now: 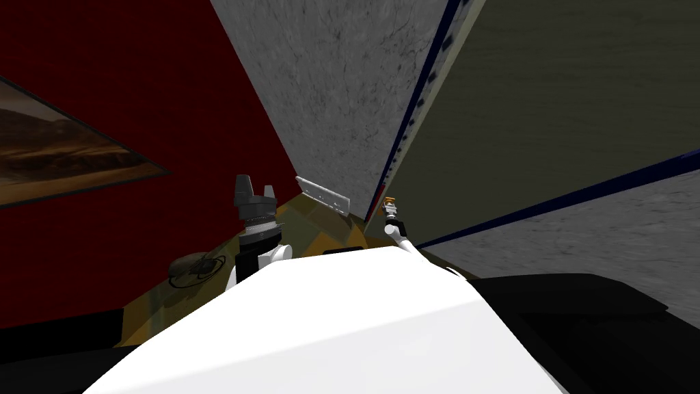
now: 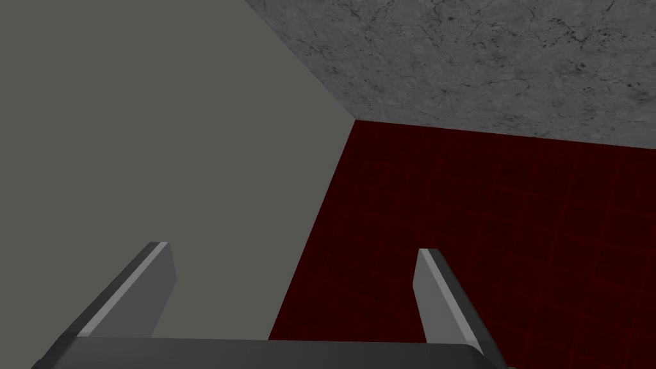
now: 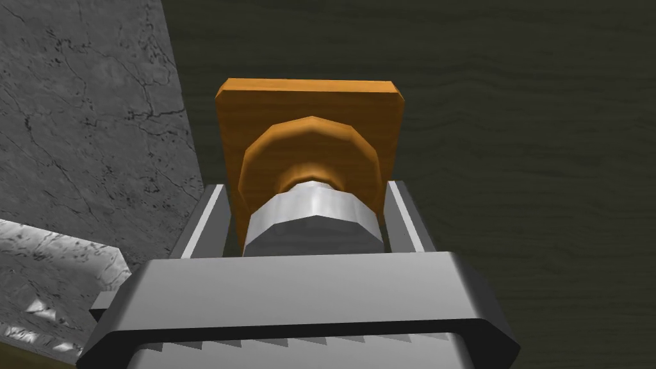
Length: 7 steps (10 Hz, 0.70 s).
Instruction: Pull the door open
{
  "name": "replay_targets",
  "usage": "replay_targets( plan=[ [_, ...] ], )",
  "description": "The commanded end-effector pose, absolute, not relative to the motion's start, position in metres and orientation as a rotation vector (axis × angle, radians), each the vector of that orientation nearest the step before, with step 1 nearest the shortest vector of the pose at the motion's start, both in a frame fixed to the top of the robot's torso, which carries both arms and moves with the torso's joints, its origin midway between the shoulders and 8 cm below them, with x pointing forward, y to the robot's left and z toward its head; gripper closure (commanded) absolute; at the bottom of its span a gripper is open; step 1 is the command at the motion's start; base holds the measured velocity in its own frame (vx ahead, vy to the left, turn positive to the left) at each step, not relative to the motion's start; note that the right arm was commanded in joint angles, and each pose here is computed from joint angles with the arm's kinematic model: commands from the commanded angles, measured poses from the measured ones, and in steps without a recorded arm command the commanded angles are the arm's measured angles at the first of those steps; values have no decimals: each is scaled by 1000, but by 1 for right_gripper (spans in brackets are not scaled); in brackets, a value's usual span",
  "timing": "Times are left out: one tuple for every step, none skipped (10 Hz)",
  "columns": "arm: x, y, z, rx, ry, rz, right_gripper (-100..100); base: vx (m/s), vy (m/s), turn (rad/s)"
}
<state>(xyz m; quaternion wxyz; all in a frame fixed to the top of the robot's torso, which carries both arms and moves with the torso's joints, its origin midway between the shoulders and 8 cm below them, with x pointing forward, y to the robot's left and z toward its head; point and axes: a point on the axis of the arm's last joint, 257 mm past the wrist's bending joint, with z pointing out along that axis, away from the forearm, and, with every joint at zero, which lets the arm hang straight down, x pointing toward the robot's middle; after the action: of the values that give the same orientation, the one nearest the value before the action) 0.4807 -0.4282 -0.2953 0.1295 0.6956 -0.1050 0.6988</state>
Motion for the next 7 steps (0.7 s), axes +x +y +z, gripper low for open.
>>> replay_targets(
  plan=[
    [481,-424,-297,2029,-301,2032,100,-35,1,5],
    [481,-424,-297,2029,-301,2032,100,-31,2,17],
    [481,-424,-297,2029,-301,2032,100,-18,1,4],
    [481,-424,-297,2029,-301,2032,100,-6,2,-3],
    [481,-424,-297,2029,-301,2032,100,0,0,0],
    [478,-425,-298,2042,-289,2037,100,-137,-59,149],
    [478,-424,-298,2044,-287,2040,100,-227,-62,168]
  ],
)
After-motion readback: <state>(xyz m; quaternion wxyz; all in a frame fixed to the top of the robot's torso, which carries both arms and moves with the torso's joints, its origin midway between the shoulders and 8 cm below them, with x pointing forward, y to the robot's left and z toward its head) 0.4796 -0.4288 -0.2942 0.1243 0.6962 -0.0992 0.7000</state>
